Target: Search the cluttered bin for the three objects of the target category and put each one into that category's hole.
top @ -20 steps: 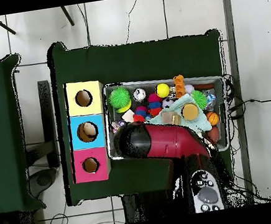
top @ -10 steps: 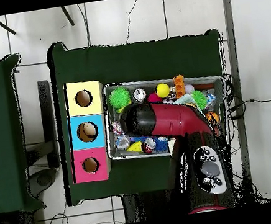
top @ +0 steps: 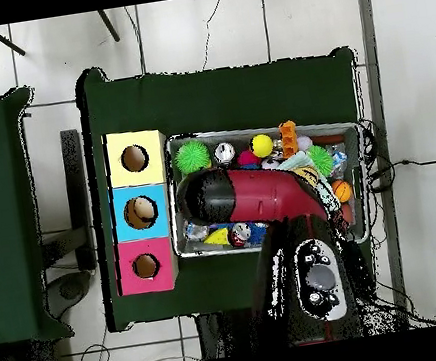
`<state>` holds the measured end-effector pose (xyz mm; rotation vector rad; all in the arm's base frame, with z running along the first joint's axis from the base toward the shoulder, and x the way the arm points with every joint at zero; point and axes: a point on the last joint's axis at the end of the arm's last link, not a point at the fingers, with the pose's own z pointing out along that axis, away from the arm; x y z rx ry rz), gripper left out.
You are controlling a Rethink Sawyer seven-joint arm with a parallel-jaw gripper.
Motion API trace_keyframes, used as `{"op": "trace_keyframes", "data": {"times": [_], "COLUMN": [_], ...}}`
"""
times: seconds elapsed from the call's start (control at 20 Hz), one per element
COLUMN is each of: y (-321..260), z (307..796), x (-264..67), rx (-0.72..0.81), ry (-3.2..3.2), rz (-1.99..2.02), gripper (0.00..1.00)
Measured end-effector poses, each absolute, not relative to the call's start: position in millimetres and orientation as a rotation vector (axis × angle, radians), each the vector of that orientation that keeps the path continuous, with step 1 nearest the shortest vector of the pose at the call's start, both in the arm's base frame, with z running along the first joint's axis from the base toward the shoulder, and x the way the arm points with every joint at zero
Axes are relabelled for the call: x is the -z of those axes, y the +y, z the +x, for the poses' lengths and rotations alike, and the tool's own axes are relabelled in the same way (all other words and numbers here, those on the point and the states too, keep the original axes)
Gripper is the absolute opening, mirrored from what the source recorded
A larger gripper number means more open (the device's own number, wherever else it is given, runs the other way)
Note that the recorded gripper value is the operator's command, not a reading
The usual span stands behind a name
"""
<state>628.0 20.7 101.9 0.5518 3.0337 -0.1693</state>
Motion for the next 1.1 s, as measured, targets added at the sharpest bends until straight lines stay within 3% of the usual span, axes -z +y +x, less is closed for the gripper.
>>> {"op": "trace_keyframes", "data": {"times": [0.4, 1.1], "y": [75, 82], "z": [605, 563], "x": [-118, -99], "rx": [0.158, 0.146], "ry": [3.001, 2.924], "rz": [0.435, 0.412], "gripper": [1.0, 1.0]}}
